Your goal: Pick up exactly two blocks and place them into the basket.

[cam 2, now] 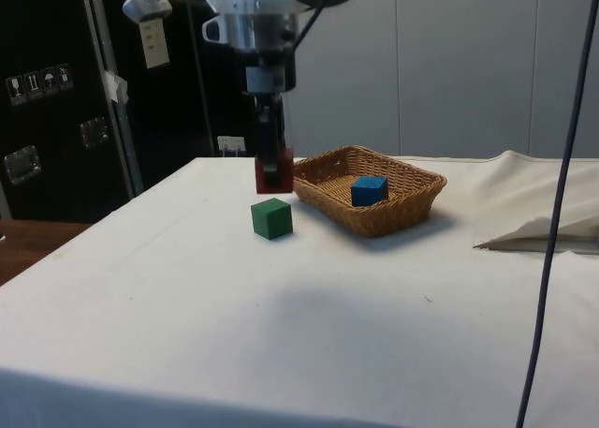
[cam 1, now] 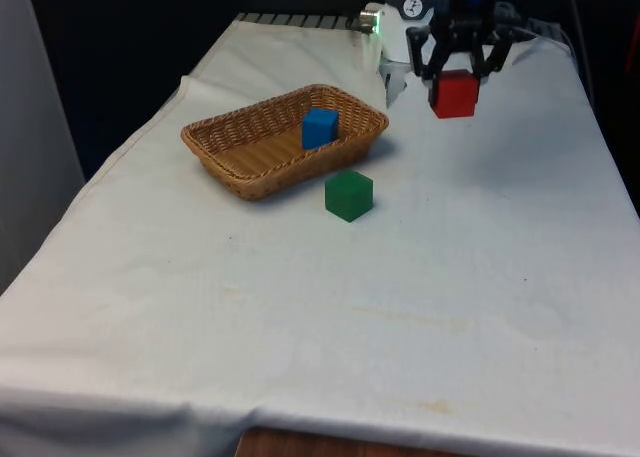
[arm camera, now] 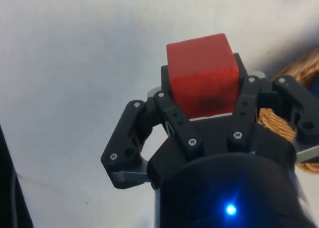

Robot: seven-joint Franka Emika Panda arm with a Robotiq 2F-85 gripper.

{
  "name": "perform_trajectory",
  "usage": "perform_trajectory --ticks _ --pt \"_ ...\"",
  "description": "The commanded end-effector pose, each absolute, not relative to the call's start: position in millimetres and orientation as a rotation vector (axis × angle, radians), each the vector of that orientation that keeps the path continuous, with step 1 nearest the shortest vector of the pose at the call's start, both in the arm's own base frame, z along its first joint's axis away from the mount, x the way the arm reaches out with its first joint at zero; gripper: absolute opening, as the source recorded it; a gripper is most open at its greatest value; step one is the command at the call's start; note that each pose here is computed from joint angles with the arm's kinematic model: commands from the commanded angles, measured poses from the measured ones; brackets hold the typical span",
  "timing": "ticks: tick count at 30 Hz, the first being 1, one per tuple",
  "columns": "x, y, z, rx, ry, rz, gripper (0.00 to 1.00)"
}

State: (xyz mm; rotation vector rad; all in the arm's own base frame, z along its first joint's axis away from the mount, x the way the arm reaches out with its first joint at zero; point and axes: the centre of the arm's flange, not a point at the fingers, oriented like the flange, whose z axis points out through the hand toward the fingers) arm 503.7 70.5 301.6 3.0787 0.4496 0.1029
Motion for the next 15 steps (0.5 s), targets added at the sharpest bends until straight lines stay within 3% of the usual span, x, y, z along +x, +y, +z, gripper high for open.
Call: perform_trajectory --ticks 1,15 --pt "504.9 65.5 310.4 3.077 0.453 0.099 0.01" --pt "526.3 29.0 345.2 3.074 0.455 0.135 0.01"
